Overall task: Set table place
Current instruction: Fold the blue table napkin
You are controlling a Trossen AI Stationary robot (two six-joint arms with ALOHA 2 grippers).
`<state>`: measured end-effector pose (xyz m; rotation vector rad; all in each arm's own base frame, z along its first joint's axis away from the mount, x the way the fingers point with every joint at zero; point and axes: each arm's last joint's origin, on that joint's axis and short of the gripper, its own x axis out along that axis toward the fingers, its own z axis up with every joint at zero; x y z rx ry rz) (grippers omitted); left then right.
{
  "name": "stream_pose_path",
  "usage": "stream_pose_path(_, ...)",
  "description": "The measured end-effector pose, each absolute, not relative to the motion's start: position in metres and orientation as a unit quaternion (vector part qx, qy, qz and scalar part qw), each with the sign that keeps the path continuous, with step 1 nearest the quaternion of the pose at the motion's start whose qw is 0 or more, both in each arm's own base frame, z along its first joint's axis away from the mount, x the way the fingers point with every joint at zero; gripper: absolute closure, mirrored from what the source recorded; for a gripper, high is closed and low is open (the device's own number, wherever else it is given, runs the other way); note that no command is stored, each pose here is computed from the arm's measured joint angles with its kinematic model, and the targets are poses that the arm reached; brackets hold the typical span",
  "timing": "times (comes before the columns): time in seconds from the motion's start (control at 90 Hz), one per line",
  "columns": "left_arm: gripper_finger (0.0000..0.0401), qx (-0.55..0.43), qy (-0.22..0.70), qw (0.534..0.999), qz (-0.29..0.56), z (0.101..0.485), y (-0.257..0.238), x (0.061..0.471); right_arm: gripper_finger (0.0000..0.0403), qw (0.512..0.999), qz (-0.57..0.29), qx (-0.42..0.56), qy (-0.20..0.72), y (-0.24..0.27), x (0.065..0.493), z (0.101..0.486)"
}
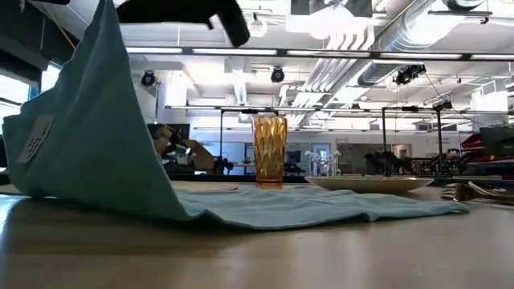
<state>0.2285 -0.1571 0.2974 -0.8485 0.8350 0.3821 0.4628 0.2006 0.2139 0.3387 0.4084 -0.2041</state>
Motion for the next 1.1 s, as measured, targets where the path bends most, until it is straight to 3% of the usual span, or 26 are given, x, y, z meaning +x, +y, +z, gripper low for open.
stream_pose_path(0.122,0.0401,-0.393,0.394,0.813,0.172,0.298,-0.158,0.228,0.0305,0.951,-0.125,0.205,0.197,0.194,0.472,0.213)
stream_pose_path(0.211,0.0401,-0.382,0.394,0.819,0.168,0.298,-0.158,0.228,0.0374,0.948,-0.131,0.205,0.203,0.191,0.473,0.210)
stream_pose_path(0.267,0.0399,-0.370,0.399,0.824,0.158,0.298,-0.159,0.227,0.0392,0.947,-0.134,0.200,0.211,0.190,0.471,0.211)
stream_pose_path(0.511,0.0323,-0.258,0.458,0.851,0.009,0.311,-0.161,0.214,0.0403,0.931,-0.109,0.181,0.297,0.209,0.444,0.220)
stream_pose_path(0.644,0.0267,-0.102,0.493,0.863,-0.047,0.302,-0.168,0.203,0.0403,0.922,-0.060,0.181,0.338,0.231,0.430,0.217)
stream_pose_path(0.8,0.0215,0.061,0.492,0.866,-0.065,0.280,-0.181,0.203,0.0403,0.908,-0.062,0.193,0.367,0.249,0.415,0.213)
stream_pose_path(0.967,0.0172,0.018,0.493,0.855,-0.158,0.239,-0.202,0.213,0.0403,0.894,-0.078,0.217,0.385,0.260,0.403,0.210)
stream_pose_path(1.1,0.0159,-0.046,0.486,0.852,-0.189,0.213,-0.216,0.218,0.0403,0.883,-0.094,0.239,0.392,0.265,0.397,0.208)
